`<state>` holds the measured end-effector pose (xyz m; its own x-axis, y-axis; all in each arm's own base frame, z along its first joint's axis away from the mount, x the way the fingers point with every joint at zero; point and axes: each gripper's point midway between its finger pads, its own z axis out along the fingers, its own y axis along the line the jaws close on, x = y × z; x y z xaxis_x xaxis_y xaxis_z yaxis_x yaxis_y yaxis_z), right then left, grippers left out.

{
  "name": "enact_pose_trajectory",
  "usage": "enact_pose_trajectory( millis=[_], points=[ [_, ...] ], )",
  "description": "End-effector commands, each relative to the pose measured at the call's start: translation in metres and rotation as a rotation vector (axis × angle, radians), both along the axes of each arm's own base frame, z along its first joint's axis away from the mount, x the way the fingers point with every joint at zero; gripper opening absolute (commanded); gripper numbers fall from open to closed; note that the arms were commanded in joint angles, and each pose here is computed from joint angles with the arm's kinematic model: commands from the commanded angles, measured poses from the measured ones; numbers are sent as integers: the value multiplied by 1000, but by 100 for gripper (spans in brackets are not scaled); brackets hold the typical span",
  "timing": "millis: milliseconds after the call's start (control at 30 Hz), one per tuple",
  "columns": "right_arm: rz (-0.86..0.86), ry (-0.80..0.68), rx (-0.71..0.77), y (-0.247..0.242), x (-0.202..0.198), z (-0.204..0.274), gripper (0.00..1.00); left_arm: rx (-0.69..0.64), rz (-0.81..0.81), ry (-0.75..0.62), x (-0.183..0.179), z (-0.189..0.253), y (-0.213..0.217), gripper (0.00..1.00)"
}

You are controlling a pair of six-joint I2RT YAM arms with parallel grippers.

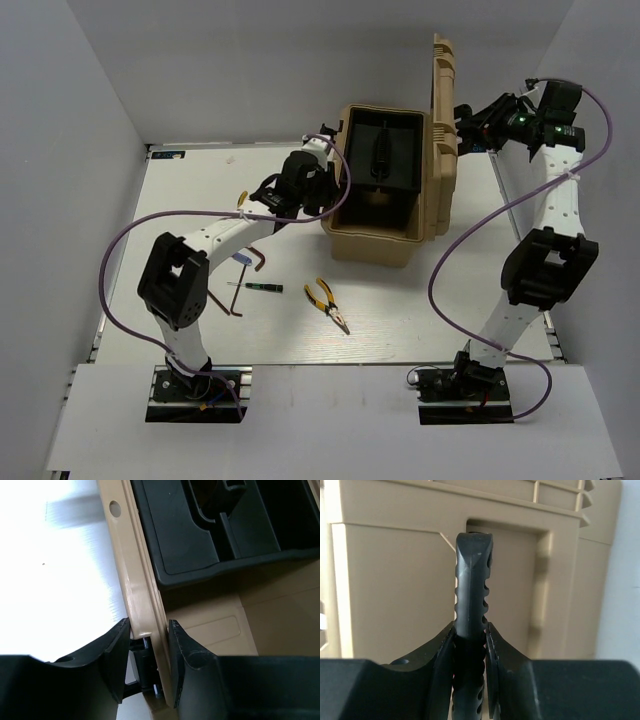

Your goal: Sort the tools into containers

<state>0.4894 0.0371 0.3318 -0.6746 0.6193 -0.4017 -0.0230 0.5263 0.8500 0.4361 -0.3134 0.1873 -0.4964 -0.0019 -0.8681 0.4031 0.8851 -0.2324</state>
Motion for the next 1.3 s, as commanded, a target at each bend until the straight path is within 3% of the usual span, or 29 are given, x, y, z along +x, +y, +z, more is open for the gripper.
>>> enact_pose_trajectory(
  millis=[0,367,767,833,933,1100,1267],
  points=[
    [-32,-329,-182,-26,-22,91,0,156,78,112,-19,-37,50,37],
    [-5,-285,-248,-44,-28,59,0,158,90,119,-26,-43,57,37],
    [102,-347,-188,-54,-27,41,0,144,109,128,-29,-46,63,37],
    [117,-340,-186,-53,-29,41,26,143,114,140,-31,-50,64,37],
    [150,-332,-197,-54,-31,36,54,143,114,140,-33,-50,65,37],
    [184,-357,-239,-52,-43,38,68,143,114,140,-33,-50,65,37],
    [187,-404,-374,-54,-59,45,68,132,111,147,-34,-50,63,37]
  ],
)
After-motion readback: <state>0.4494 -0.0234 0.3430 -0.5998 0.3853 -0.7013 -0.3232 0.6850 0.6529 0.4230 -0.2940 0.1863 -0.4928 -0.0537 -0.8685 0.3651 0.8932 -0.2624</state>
